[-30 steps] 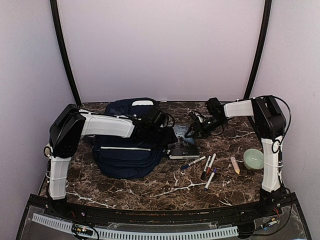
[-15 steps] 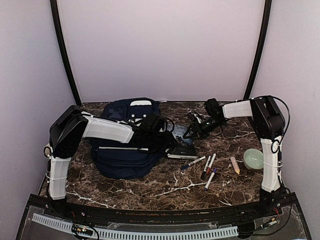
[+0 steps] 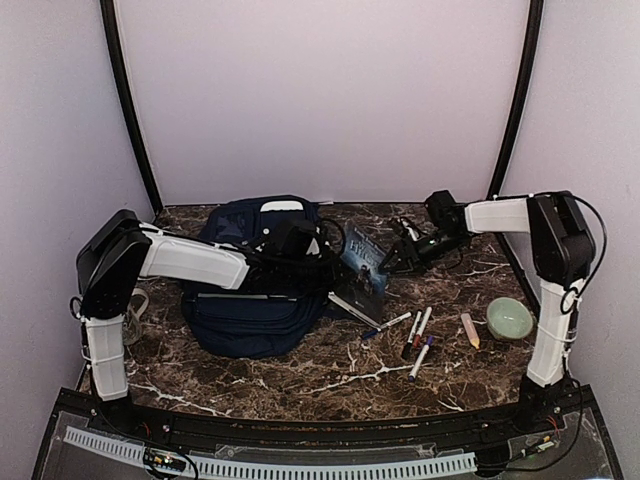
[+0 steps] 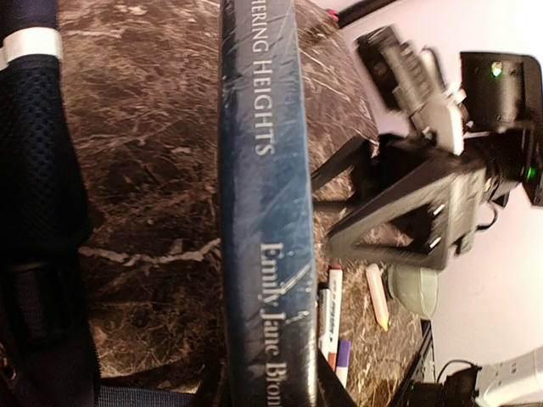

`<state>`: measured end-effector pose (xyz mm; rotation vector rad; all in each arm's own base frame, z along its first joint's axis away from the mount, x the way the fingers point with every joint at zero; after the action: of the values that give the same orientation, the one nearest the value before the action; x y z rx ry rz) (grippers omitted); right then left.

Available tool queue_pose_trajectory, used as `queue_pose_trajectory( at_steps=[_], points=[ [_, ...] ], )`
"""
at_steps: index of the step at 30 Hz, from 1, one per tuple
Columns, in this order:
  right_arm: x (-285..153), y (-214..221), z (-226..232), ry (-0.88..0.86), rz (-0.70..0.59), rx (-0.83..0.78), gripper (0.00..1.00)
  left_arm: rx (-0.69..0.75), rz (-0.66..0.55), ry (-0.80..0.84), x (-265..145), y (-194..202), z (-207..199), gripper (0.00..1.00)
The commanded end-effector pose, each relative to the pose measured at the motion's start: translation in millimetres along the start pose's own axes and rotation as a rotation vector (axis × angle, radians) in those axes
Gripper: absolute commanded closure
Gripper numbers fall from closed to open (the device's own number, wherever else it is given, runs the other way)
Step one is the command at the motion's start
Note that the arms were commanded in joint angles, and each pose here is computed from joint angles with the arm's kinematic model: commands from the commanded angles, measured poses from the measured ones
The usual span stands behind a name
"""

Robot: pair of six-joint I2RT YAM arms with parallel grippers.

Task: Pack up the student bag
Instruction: Pick up the book at the center of the board, then pass from the left arm to the right

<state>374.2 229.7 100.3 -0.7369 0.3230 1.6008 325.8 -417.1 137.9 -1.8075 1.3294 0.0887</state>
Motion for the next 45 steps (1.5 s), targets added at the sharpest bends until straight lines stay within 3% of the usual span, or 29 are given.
queue_pose_trajectory(
  at_steps=[1,4,10,14,17,18,23,28,36,42,45],
  points=[
    [-73,-11,34,-0.052,-0.163,-0.120,0.34,0.159,-0.198,0.287,-52,-50,-73,0.93],
    [-107,-2,59,-0.056,-0.240,-0.239,0.33,0.224,-0.247,0.362,-73,-55,-87,1.00],
    [-152,32,113,-0.085,-0.407,-0.500,0.31,0.356,-0.329,0.441,-133,-60,-111,1.00],
    [-176,47,143,-0.105,-0.474,-0.579,0.27,0.438,-0.473,0.458,-184,-65,-118,1.00],
    [-195,45,165,-0.108,-0.522,-0.594,0.01,0.506,-0.570,0.472,-214,-67,-123,1.00],
    [-199,43,171,-0.129,-0.531,-0.587,0.00,0.526,-0.601,0.480,-223,-68,-126,1.00],
    [-182,40,191,-0.312,-0.461,-0.549,0.00,0.568,-0.739,0.545,-258,-69,-133,1.00],
    [-147,48,225,-0.395,-0.357,-0.628,0.05,0.538,-0.870,0.619,-280,-67,-133,1.00],
    [-108,60,260,-0.503,-0.225,-0.699,0.09,0.490,-0.939,0.736,-282,-60,-129,1.00],
    [-98,62,281,-0.542,-0.201,-0.739,0.18,0.386,-0.998,0.757,-281,-60,-117,1.00],
    [-95,62,290,-0.573,-0.188,-0.730,0.28,0.317,-0.998,0.753,-273,-61,-110,1.00]
  ],
)
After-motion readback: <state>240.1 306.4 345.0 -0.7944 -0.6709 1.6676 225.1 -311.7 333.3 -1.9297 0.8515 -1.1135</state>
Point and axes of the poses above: each gripper's point midway between its finger pads, its own x axis out along the fingers, its own z axis along the line the jaws close on, y = z × x, the point moved 4 cm from there along -x, back along the fingers, and after that the axes turned 11 degrees about x, right-handed, at the moved point
